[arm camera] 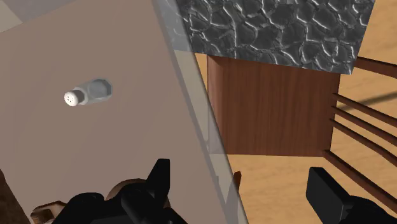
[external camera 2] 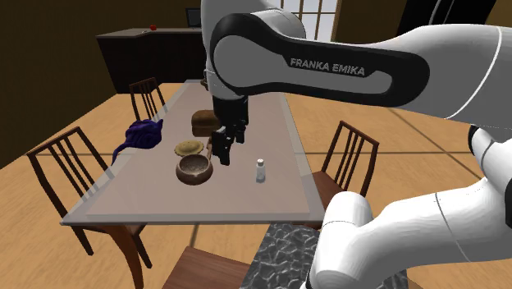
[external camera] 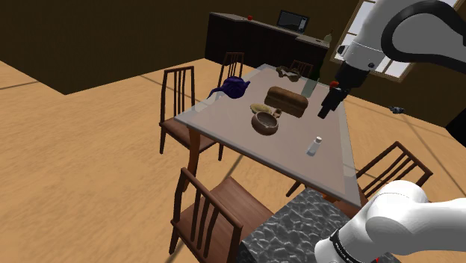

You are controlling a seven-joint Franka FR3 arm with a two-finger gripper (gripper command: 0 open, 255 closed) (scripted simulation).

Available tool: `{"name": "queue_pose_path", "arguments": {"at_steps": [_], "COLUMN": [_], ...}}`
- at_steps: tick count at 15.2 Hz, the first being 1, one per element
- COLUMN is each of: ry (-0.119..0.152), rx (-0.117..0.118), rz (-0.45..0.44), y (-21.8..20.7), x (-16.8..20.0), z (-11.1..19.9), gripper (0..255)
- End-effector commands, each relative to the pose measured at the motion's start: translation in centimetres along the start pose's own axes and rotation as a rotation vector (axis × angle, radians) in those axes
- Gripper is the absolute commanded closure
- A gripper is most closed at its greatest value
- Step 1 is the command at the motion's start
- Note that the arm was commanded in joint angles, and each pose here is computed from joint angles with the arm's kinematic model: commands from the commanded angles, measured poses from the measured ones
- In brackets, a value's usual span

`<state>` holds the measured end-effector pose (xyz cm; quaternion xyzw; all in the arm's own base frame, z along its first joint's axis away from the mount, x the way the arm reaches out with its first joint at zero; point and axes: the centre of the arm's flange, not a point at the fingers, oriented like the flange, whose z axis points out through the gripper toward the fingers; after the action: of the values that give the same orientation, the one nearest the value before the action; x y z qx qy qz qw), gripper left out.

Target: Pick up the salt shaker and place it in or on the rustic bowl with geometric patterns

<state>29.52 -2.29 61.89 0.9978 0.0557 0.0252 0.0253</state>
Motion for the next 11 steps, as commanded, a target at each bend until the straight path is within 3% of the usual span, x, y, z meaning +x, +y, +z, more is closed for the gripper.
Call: {"name": "queue_pose_path", "arguments": {"at_steps": [1, 11], "ry": [0.0, -0.012], "rx": [0.0, 0.045], "rz": [0.0, 0.055], "y": [0.0, 11.1], "x": [0.0, 0.8], "z": [0.0, 8.1], "gripper": [0, 0]}}
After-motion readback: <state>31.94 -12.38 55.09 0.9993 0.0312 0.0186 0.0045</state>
